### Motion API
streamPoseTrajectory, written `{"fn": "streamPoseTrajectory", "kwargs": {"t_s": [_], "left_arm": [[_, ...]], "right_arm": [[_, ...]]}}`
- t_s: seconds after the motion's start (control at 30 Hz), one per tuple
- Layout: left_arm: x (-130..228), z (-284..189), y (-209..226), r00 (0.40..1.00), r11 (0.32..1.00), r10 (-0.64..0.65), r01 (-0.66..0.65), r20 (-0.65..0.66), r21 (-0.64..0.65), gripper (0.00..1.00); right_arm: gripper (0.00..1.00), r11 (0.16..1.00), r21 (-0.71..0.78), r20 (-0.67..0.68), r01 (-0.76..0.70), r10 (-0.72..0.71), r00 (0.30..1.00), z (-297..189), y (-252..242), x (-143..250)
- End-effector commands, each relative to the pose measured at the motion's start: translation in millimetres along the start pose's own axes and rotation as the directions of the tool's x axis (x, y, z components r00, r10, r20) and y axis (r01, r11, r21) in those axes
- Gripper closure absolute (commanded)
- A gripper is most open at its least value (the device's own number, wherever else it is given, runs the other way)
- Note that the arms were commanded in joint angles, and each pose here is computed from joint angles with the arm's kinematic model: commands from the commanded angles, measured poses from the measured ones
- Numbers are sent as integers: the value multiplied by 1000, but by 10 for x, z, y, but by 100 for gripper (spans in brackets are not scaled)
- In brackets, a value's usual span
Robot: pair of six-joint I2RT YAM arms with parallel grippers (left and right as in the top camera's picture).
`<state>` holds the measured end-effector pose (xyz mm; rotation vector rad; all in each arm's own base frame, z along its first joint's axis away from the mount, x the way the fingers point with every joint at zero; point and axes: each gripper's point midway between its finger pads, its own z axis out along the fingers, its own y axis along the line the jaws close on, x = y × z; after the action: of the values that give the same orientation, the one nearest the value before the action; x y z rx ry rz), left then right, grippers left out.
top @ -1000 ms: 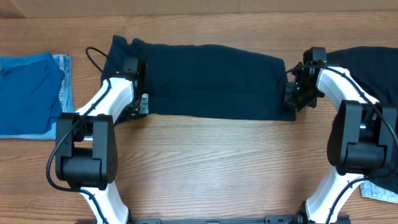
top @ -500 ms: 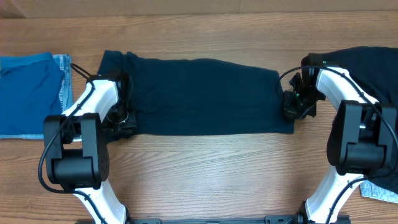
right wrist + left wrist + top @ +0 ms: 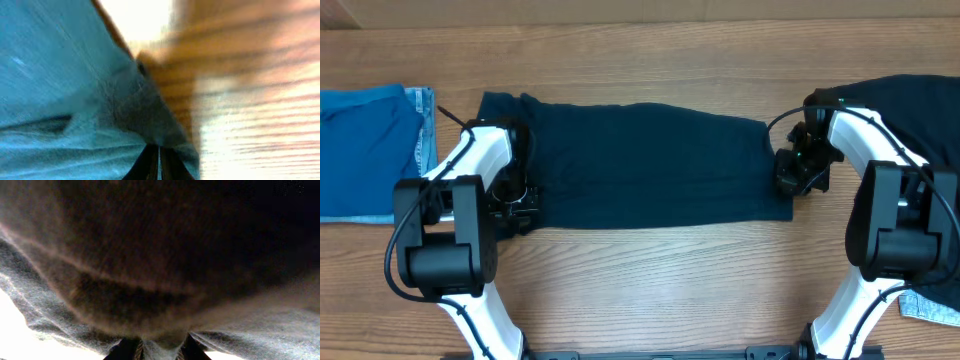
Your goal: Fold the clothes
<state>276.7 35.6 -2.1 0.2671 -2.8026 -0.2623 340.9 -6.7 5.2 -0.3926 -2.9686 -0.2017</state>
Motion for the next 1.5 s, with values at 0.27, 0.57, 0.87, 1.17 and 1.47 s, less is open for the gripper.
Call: {"fn": "streamPoseTrajectory", "kwargs": {"t_s": [0.27,0.57,0.87,1.17,1.47], "left_arm": [[-257,-416,-159,986,987,-7,-20,166,160,57],[-725,-1054,-499,899,917,71,-229,433,326,50],[-1121,-1375,-362,812,946,26,-208,584,247,29],[-974,-1273,-333,852,945,36,-198,522,259,35],[-1502,-1501,282,730,943,-199,-40,654,331,21]], "right_arm": [[50,988,-104,531,116,-43,846,-1399,417,-913],[27,943,-243,533,226,-64,844,-922,719,-1317],[15,933,-257,535,253,-80,841,-676,754,-1464],[14,935,-260,508,241,-80,857,-635,739,-1405],[7,936,-262,487,234,-80,869,-557,734,-1383]]}}
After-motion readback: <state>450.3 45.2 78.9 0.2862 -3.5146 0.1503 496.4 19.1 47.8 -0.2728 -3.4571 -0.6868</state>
